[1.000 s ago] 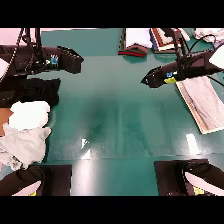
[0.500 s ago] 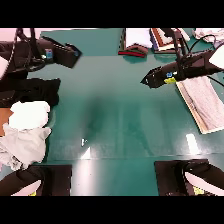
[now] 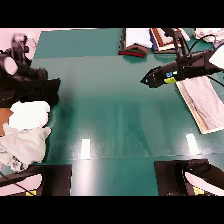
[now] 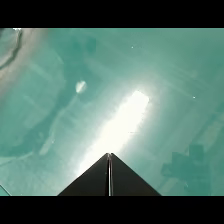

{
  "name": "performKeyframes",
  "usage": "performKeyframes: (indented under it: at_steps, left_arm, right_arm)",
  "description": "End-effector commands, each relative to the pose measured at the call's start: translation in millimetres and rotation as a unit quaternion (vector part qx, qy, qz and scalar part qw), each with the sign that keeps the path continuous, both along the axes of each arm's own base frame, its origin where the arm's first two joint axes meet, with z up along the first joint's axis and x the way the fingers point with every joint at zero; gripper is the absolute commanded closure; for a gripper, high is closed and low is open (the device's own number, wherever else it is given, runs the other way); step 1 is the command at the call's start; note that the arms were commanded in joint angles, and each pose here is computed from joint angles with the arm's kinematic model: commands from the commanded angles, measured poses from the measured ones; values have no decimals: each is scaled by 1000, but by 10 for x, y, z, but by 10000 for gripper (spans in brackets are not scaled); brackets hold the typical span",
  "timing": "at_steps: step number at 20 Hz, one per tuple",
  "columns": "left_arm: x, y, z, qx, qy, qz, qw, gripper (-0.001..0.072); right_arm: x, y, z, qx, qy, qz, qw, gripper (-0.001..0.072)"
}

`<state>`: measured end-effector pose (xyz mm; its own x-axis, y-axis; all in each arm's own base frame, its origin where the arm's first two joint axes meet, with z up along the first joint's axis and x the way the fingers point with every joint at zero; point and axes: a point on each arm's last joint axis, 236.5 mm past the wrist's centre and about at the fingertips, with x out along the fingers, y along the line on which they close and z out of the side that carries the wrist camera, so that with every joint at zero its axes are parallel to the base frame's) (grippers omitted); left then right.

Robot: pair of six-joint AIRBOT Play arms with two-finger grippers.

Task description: Fold the shirts.

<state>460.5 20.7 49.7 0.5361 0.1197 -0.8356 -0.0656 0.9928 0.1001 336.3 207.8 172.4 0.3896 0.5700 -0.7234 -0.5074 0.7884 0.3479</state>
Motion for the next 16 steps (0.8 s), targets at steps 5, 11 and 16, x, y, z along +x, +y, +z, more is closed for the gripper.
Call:
performKeyframes:
  at_steps: [5, 11, 16]
  left_arm:
    - [-18, 158, -935, -14, 90, 26, 995, 112]
    - [294, 231, 315, 2, -15, 30, 999, 667]
    - [-95, -244, 2727, -2, -283, -35, 959, 668]
  right_arm:
    - [26, 7, 19, 3, -6, -2, 1000, 690]
    - [213, 26, 511, 27, -78, -17, 996, 690]
    - [298, -208, 1460, 9, -203, -38, 978, 691]
